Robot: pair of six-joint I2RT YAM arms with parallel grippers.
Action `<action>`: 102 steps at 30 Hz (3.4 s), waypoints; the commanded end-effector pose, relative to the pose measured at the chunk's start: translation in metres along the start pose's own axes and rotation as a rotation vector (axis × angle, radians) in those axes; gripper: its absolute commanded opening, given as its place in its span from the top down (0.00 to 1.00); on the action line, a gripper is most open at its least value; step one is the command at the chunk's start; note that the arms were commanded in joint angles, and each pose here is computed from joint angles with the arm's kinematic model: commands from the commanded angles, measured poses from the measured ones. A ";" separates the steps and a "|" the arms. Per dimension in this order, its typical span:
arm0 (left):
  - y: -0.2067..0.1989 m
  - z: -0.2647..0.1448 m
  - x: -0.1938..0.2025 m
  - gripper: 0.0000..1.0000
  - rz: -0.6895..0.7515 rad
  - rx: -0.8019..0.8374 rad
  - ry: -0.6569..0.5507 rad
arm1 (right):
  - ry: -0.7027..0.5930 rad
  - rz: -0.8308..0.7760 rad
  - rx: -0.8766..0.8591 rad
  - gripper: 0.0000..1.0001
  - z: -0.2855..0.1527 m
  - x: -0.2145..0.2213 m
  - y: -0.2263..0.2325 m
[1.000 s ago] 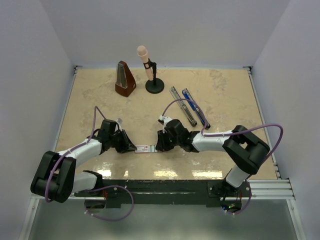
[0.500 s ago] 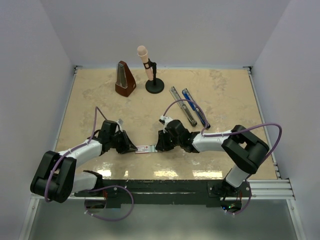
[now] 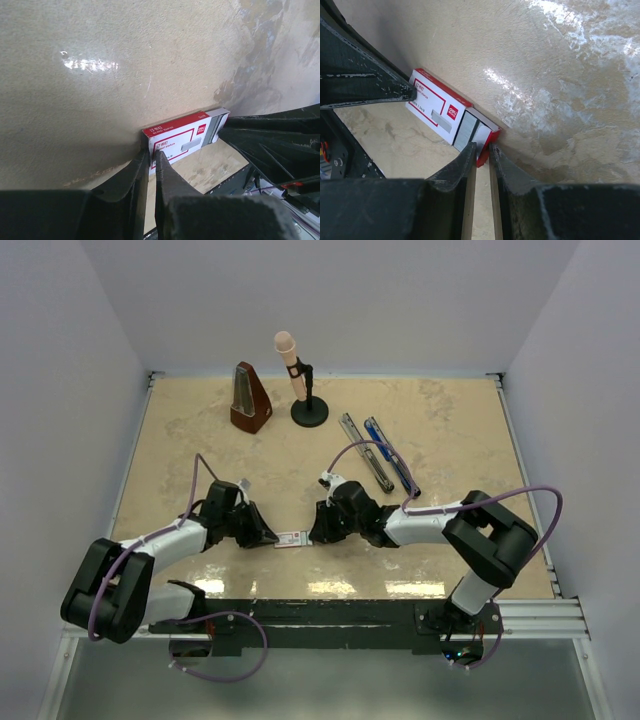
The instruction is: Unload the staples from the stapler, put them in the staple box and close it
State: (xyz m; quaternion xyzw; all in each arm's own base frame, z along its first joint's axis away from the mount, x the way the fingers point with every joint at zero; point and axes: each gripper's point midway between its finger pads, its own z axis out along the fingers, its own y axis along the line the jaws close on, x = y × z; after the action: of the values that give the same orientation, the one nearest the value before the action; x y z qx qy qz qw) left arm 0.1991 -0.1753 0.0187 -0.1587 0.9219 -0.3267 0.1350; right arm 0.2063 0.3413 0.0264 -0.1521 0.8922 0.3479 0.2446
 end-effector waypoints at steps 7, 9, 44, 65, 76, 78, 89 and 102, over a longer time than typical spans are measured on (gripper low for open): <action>-0.015 0.006 0.002 0.85 -0.001 0.053 0.001 | -0.031 0.041 -0.086 0.80 0.004 -0.003 0.023; -0.016 0.007 0.003 0.86 -0.001 0.053 0.005 | -0.032 0.046 -0.089 0.80 0.005 -0.003 0.024; -0.021 0.011 0.005 0.86 0.023 0.023 0.009 | -0.026 0.037 0.023 0.92 0.015 0.004 0.014; -0.020 0.016 0.013 0.83 0.029 0.013 0.012 | -0.009 0.094 -0.060 0.94 0.021 0.012 0.034; -0.025 0.012 0.005 0.67 0.059 -0.015 -0.003 | -0.039 0.104 -0.022 0.86 0.010 0.006 0.030; -0.029 0.009 -0.002 0.60 0.082 -0.021 -0.026 | -0.056 0.098 -0.006 0.82 0.006 0.002 0.029; -0.023 -0.005 -0.019 0.39 0.136 -0.136 -0.090 | -0.146 0.059 0.075 0.46 -0.024 -0.022 0.023; -0.038 -0.013 -0.020 0.00 0.290 -0.276 -0.106 | -0.413 0.037 0.217 0.01 -0.095 -0.055 -0.005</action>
State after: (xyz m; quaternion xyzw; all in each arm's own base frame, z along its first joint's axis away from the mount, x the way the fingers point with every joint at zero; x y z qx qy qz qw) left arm 0.2144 -0.1848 0.0451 -0.0844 0.9583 -0.1993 0.1864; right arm 0.2136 0.3102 0.1018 -0.0704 0.8685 0.3140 0.3771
